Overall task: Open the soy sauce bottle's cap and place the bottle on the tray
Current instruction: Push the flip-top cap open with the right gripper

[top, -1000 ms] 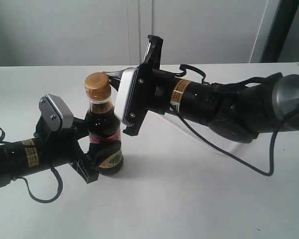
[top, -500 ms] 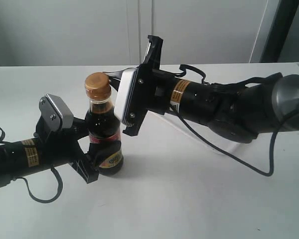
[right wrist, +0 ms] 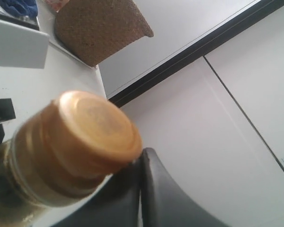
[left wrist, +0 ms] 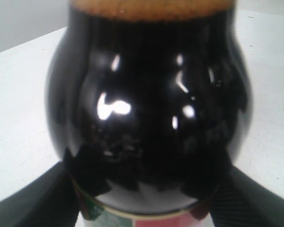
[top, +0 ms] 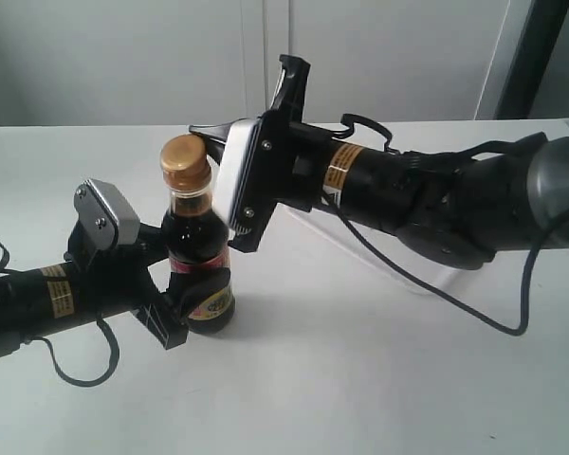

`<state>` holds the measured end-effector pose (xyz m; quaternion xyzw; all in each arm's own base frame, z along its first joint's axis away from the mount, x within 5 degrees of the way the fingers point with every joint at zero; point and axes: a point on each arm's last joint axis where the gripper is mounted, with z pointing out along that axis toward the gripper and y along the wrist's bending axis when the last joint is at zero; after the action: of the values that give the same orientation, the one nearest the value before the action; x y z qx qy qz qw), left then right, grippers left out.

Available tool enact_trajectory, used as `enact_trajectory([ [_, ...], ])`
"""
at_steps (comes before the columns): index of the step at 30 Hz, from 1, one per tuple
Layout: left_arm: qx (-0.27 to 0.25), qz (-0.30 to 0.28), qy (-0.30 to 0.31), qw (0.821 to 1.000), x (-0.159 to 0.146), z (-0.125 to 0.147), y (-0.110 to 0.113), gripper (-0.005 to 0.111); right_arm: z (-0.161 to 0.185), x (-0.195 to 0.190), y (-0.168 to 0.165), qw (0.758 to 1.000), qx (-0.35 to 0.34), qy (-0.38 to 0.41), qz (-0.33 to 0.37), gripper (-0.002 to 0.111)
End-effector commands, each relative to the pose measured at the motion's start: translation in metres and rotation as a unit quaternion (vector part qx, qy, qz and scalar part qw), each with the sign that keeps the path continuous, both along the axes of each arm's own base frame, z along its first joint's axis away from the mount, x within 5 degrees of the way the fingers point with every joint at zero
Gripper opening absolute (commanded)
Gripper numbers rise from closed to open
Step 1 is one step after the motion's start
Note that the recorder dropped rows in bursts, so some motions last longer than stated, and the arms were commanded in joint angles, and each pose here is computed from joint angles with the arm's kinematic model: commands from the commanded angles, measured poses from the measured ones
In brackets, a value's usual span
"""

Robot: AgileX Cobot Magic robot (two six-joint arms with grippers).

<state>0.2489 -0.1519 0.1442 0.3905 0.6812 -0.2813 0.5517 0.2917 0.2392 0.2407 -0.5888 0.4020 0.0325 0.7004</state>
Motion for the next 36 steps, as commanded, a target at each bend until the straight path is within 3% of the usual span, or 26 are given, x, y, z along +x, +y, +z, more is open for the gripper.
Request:
enact_trajectory([
  [1, 0.000, -0.002, -0.001, 1.000, -0.001, 0.001, -0.001, 0.000, 0.011, -0.004, 0.000, 1.000, 0.019, 0.000, 0.011, 0.000],
  [13, 0.000, -0.002, -0.001, 1.000, -0.001, 0.001, -0.001, 0.000, 0.011, -0.011, 0.006, 1.000, 0.009, -0.002, 0.028, 0.000],
  [20, -0.001, 0.000, 0.000, 1.000, 0.000, 0.001, -0.001, 0.000, 0.030, -0.024, 0.009, 0.998, 0.023, -0.018, 0.047, 0.000],
  [27, -0.001, 0.001, 0.000, 1.000, 0.000, 0.001, -0.001, 0.000, 0.042, -0.047, 0.020, 0.993, 0.061, 0.048, 0.094, 0.000],
  [32, -0.001, 0.001, 0.000, 1.000, 0.000, 0.001, -0.001, 0.000, 0.047, -0.035, 0.012, 0.974, 0.154, 0.164, 0.018, 0.000],
  [36, -0.001, 0.001, 0.000, 1.000, 0.000, 0.001, -0.001, 0.000, 0.045, -0.026, 0.005, 0.943, 0.205, 0.257, -0.048, 0.000],
])
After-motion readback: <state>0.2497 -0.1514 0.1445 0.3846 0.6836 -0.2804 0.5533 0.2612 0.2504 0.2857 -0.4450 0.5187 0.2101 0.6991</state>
